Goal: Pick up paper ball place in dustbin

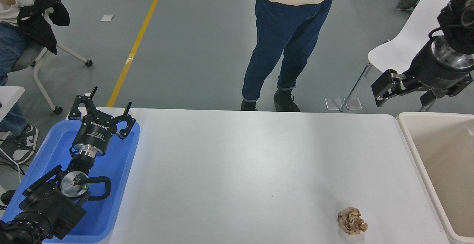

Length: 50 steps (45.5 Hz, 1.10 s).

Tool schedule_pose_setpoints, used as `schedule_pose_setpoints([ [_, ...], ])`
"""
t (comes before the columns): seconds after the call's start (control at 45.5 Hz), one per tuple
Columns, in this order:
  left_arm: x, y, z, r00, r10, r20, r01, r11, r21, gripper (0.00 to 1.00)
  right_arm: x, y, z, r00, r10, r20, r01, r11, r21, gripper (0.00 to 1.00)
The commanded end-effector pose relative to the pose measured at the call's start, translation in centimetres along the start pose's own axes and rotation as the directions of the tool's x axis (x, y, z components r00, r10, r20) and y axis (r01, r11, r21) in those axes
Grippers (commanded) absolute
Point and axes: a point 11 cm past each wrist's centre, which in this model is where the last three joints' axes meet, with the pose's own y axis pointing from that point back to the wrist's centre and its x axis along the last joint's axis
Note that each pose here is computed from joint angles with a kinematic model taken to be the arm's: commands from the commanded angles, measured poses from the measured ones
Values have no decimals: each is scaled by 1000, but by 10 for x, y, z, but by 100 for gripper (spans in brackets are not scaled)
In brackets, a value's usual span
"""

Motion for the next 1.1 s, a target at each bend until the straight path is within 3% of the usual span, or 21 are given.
schedule_pose_setpoints([
  [0.0, 0, 0, 0, 1000, 0, 2, 0, 1000, -1, 100, 0, -3, 1, 1000, -3, 5, 3, 1000, 0, 100],
  [1.077, 1, 1, 2, 1000, 3, 3, -3, 1000, -2, 100, 3, 5, 2, 1000, 18, 10, -18, 1000, 6, 100],
])
